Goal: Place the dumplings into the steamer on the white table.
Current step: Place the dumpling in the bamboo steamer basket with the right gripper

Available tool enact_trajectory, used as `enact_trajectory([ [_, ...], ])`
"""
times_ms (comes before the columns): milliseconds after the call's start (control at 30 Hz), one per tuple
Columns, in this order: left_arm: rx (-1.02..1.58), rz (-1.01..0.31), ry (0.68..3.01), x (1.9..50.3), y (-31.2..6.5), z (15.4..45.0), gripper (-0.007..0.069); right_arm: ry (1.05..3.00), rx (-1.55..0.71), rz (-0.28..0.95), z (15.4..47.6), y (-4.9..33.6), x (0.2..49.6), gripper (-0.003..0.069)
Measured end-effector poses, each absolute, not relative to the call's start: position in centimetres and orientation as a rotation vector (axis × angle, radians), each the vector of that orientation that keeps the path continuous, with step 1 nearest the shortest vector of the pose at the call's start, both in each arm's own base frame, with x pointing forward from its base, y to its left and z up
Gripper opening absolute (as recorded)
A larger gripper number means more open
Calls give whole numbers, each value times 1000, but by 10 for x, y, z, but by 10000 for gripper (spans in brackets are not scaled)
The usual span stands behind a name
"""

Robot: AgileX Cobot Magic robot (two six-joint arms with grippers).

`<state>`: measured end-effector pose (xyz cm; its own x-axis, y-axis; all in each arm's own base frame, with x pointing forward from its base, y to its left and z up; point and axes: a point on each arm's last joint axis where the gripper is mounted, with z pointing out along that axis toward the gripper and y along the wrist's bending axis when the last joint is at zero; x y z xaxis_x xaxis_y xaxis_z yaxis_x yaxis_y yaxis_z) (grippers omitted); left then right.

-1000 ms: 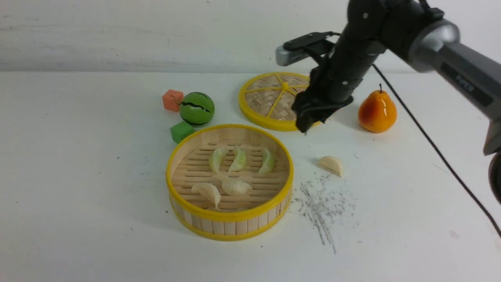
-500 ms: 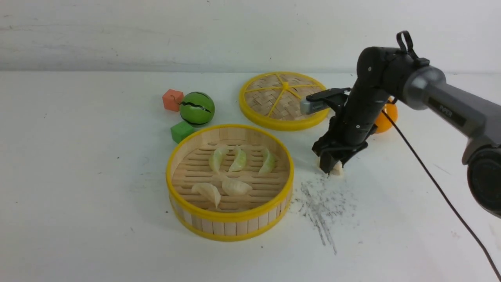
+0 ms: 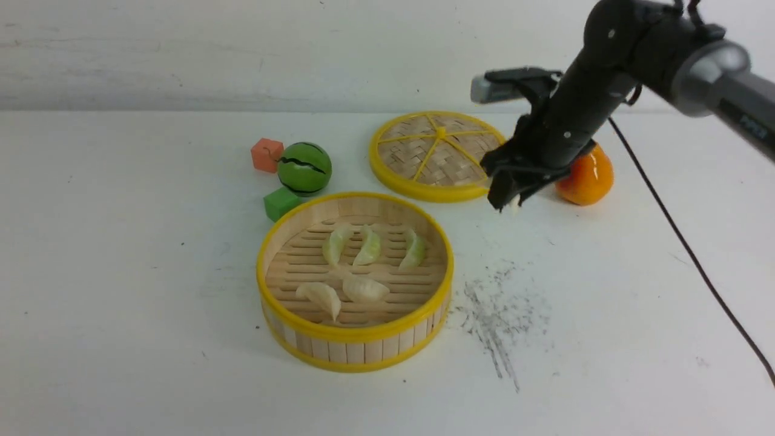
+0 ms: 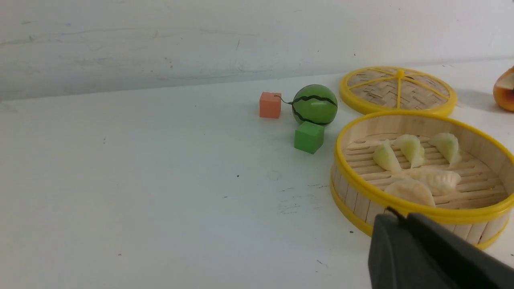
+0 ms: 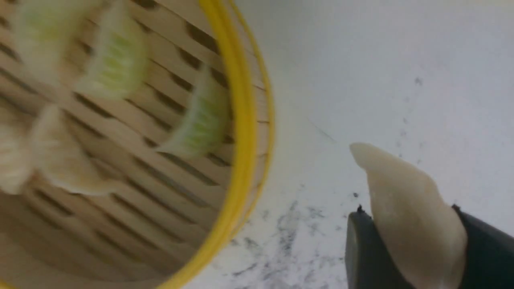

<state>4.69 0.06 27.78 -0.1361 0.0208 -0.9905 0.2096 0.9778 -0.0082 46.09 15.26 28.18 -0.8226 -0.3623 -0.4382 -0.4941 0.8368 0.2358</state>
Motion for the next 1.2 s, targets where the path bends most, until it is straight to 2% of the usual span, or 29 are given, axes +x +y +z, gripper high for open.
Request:
enact_trajectory([
  [100, 174, -164, 1703, 47, 1, 278, 28, 2598, -697, 507, 296, 175, 448, 246],
  [167, 174, -164, 1703, 47, 1, 278, 30, 2601, -736, 502, 295, 190, 441, 246],
  [267, 174, -164, 1703, 47, 1, 278, 34, 2636, -859, 420, 275, 227, 428, 246],
  [467, 174, -164, 1703, 47, 1, 278, 39, 2656, -985, 331, 253, 262, 413, 246],
  [833, 174, -164, 1703, 47, 1, 278, 39, 2739, -967, 276, 219, 275, 414, 246],
  [1000, 173, -165, 1703, 47, 1, 278, 44, 2747, -969, 286, 216, 277, 413, 247],
  [1200, 173, -166, 1703, 47, 1, 278, 49, 2742, -977, 287, 216, 279, 411, 333],
])
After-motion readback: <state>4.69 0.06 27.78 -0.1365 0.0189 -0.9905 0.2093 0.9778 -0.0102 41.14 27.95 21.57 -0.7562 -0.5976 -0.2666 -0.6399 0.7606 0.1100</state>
